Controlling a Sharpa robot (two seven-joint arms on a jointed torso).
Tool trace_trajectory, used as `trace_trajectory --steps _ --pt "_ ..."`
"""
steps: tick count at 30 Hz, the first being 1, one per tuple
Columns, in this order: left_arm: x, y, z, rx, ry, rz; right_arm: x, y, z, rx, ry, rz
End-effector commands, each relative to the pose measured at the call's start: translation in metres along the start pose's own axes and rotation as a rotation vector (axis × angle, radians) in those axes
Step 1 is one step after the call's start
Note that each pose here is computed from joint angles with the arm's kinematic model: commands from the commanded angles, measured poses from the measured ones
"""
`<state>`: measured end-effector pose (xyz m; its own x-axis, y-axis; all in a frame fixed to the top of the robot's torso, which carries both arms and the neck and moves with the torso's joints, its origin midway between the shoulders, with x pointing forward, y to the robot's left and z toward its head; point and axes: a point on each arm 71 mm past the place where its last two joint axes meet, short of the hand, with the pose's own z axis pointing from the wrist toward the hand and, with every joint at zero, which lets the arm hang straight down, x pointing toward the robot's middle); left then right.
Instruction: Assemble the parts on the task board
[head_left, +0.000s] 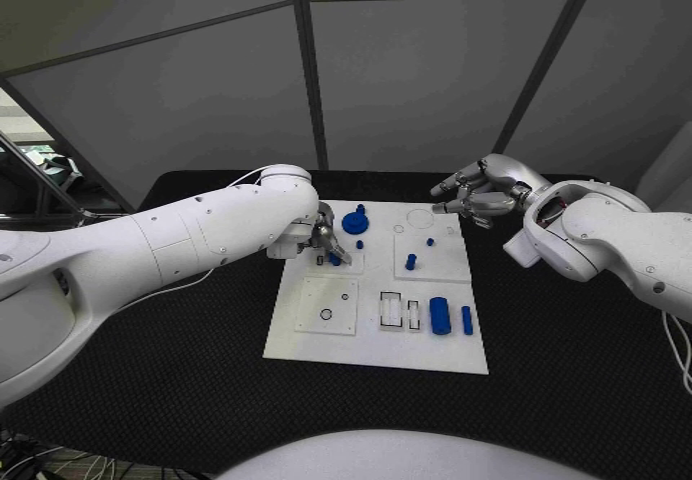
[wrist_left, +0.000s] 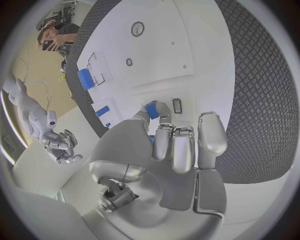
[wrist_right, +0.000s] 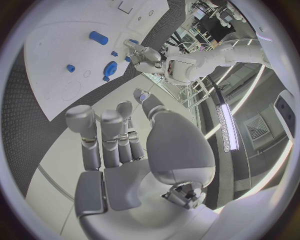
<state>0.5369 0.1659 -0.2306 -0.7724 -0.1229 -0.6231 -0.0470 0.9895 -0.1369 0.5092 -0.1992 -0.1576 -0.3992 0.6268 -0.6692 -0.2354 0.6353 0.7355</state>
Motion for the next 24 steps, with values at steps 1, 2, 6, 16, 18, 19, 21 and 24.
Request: trace_trajectory --steps 1,2,6,16,18,19,21,24 --pt "0.0031 -0.002 0.0011 0.003 0.002 0.022 -0.0002 0.0022 0.0005 -0.01 0.001 -0.002" --pt "0.003 -0.002 0.0009 0.003 0.003 0.023 -0.0002 0.0022 0.0006 -0.01 0.001 -0.002" --pt "0.002 -0.0017 0.0004 0.0 0.003 0.025 -0.0001 0.0023 0.0007 -0.011 0.001 -0.002" --pt "-0.0014 -0.0012 -0.0009 -0.006 0.004 0.031 0.0002 0.0026 0.0011 -0.011 0.002 -0.002" --pt "-0.0022 -0.001 -0.0013 -0.008 0.004 0.033 0.0002 0.0025 0.0012 -0.011 0.002 -0.002" --pt "-0.0028 -0.0008 -0.0016 -0.009 0.004 0.034 0.0002 0.0025 0.0012 -0.011 0.001 -0.002" --pt "-0.0039 -0.0006 -0.0022 -0.01 0.004 0.036 0.0002 0.0025 0.0012 -0.011 0.001 -0.002" --pt "-0.0052 -0.0005 -0.0028 -0.012 0.004 0.037 0.0002 0.0025 0.0013 -0.011 0.001 -0.002"
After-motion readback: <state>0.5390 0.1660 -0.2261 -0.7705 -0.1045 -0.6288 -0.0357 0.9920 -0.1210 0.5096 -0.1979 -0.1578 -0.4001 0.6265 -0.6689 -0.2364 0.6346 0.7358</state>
